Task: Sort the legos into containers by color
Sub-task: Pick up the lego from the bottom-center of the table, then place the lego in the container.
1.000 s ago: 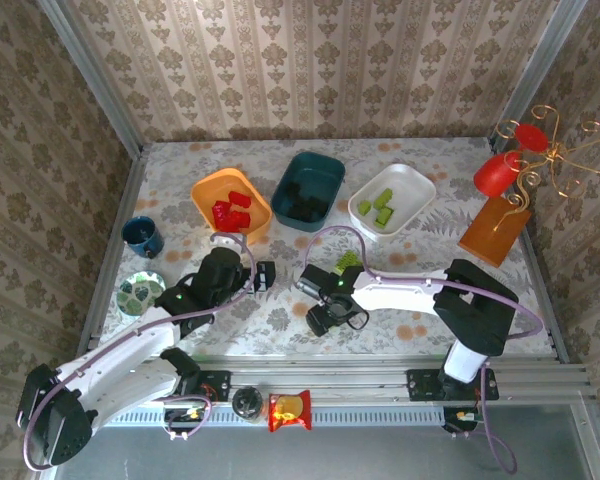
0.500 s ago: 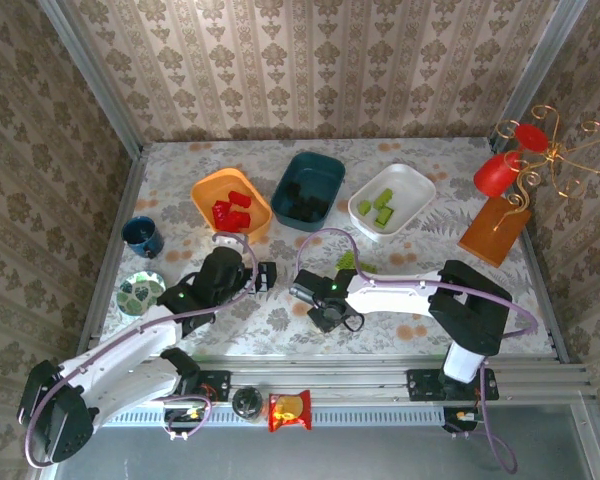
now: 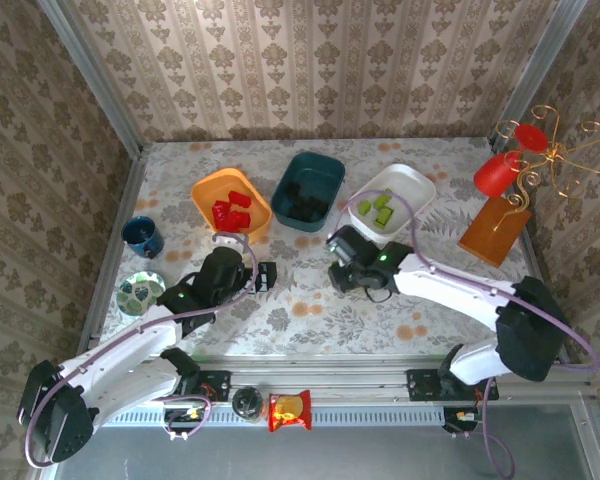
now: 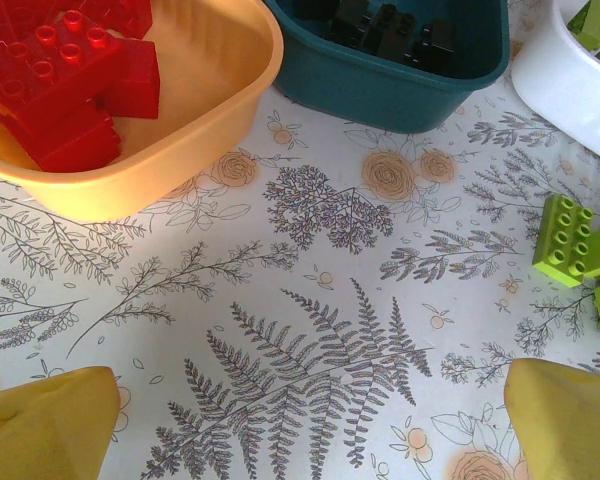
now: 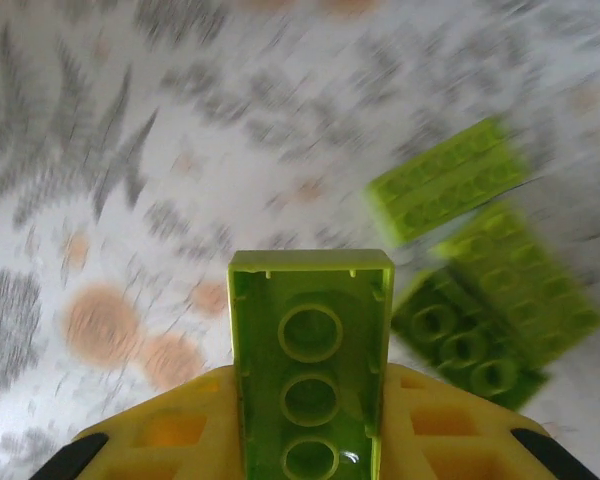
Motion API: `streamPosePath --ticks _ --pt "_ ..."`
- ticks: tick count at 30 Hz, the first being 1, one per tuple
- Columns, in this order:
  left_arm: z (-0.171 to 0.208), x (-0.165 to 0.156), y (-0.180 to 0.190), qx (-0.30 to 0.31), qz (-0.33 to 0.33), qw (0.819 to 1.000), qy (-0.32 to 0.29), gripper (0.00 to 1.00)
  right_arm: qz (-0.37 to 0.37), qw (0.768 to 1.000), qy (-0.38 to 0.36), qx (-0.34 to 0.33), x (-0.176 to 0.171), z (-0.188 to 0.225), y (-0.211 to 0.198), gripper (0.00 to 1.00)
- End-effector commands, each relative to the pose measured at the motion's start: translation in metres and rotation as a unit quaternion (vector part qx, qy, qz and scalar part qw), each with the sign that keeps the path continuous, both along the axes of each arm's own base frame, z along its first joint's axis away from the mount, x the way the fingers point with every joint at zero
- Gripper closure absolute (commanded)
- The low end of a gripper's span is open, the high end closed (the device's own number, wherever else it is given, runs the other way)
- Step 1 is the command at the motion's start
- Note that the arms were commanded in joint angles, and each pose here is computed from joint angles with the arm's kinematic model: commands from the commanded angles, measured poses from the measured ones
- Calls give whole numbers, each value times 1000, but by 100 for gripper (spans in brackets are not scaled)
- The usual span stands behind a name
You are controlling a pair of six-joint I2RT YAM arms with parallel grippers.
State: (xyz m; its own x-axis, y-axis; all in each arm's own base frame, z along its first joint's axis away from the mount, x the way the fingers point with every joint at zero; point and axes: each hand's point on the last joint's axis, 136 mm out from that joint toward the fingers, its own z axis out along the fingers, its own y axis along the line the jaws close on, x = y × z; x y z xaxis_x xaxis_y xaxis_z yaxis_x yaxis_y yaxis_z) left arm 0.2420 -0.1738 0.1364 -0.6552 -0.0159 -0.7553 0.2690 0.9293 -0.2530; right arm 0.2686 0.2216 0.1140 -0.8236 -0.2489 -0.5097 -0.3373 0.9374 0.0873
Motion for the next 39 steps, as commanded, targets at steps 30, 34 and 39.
streamPosePath --ticks 30,34,39 --pt "15 5 -12 3 -22 1000 -6 0 -344 938 -34 -36 216 -31 -189 57" --pt "16 6 -12 3 -22 1000 -7 0 -342 938 -42 -20 218 -21 -186 37" --pt "16 6 -13 1 -22 1000 -7 0 -337 939 -62 -1 215 4 -181 30"
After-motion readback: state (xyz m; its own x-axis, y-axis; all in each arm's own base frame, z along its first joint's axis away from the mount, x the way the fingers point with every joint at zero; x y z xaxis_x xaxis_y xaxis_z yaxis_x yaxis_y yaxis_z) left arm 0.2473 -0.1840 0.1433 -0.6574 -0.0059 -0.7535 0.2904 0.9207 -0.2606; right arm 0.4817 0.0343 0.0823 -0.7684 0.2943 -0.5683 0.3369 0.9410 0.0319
